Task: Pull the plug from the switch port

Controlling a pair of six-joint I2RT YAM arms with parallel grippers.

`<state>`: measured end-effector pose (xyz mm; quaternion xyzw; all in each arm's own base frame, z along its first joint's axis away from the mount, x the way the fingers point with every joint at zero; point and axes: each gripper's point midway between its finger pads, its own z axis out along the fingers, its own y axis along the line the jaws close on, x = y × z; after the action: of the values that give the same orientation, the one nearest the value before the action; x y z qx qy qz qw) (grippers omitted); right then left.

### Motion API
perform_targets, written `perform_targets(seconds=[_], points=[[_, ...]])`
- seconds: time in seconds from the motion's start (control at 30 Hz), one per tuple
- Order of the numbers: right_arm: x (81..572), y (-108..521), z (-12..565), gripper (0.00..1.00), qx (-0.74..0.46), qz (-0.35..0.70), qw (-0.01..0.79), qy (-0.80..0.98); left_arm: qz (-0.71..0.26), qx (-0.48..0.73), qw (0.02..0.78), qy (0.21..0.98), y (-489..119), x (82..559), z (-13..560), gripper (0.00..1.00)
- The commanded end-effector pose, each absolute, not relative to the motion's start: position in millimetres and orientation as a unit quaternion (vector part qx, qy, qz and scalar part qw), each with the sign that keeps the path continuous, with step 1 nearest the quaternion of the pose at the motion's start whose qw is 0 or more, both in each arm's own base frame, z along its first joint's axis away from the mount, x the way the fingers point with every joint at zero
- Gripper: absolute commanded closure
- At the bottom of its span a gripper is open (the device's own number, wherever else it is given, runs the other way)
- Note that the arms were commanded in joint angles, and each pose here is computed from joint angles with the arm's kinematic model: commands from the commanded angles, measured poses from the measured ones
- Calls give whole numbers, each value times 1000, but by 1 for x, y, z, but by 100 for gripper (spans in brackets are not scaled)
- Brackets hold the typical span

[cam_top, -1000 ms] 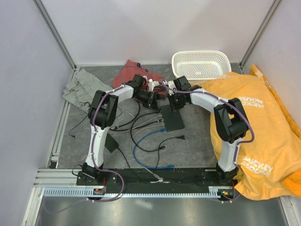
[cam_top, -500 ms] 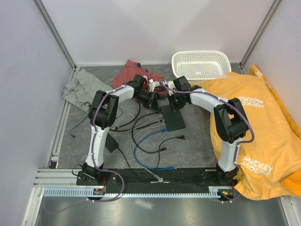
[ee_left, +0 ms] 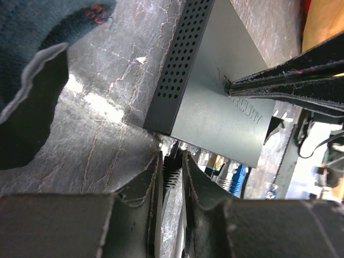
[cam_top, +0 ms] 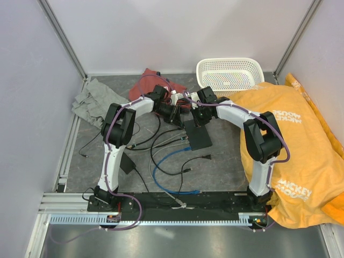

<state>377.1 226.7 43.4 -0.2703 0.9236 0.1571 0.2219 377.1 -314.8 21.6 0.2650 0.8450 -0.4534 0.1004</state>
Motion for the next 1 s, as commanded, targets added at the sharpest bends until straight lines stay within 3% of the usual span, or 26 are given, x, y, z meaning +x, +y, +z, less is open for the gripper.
perform_targets(seconds=[0.0, 0.97], points=[[365, 236, 22, 100, -282, 163, 183, 928, -388, 314, 80, 863, -307, 354, -7, 98], [375, 254, 52, 100, -283, 175, 218, 917, -365, 341, 70, 864, -292, 342, -10, 98]])
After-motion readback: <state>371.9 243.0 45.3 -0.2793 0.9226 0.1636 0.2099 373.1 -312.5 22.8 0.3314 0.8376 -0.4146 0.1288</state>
